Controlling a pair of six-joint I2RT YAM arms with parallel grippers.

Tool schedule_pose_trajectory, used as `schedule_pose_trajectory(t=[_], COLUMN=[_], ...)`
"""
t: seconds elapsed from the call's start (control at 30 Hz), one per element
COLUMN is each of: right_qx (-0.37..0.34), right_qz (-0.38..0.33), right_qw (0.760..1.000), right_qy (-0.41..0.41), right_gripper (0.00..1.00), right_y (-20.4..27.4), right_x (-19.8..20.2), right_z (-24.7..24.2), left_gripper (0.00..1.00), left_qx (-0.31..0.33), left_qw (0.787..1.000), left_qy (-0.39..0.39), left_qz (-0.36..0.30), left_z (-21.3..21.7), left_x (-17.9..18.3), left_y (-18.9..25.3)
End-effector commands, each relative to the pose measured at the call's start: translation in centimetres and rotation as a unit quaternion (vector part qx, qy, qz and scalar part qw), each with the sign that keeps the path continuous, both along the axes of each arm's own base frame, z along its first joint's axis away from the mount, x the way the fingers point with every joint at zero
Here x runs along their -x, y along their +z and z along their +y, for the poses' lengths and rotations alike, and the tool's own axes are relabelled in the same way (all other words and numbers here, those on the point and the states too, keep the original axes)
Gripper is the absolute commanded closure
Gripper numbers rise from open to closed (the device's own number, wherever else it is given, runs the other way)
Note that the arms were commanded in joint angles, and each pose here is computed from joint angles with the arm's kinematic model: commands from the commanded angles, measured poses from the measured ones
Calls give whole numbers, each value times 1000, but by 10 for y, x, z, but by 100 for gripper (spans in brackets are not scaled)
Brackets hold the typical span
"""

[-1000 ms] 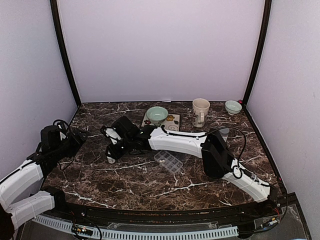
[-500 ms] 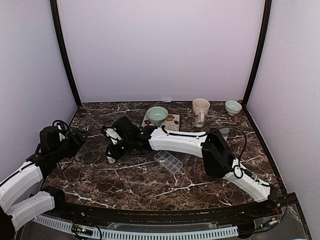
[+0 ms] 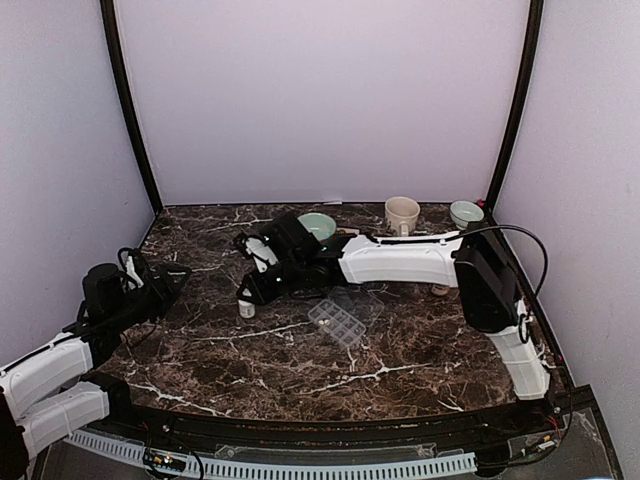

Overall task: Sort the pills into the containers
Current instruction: Pick up the pill bottle from the center of the board, then hold the pill bottle.

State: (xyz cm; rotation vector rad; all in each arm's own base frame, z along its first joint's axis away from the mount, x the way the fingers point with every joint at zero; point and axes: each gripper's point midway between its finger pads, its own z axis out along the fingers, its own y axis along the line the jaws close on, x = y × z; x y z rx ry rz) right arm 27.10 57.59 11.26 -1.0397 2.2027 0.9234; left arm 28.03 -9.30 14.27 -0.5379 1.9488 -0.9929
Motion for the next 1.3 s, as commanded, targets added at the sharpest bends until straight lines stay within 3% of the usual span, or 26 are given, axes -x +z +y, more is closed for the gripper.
schedule_pose_trajectory(t=[0.0,0.3,0.6,0.77,1.1,1.27], right_qx=[-106,-223,-303,-333,-381,-393], right_qz=[1,34,25,38,70,76], right_qw=[994,973,951,940,919,912], right_qy=[-18,-40,-60,-72,-79,-84], right_gripper=[100,100,100,100,100,100], right_y=[73,136,193,202,208,208], right_x=[-6,11,23,26,32,31], right_z=[-16,-71,-121,-148,-172,-180], left_gripper=[15,12,12,12,14,15], left_qx=[43,108,109,130,190,197], left_qw=[993,967,938,919,860,845], left_qy=[-68,-186,-275,-316,-412,-438], left_qz=[-85,-139,-179,-196,-234,-234], left_z=[-22,-60,-114,-141,-191,-213], left_x=[3,16,12,12,27,27], left_y=[37,70,108,120,139,140])
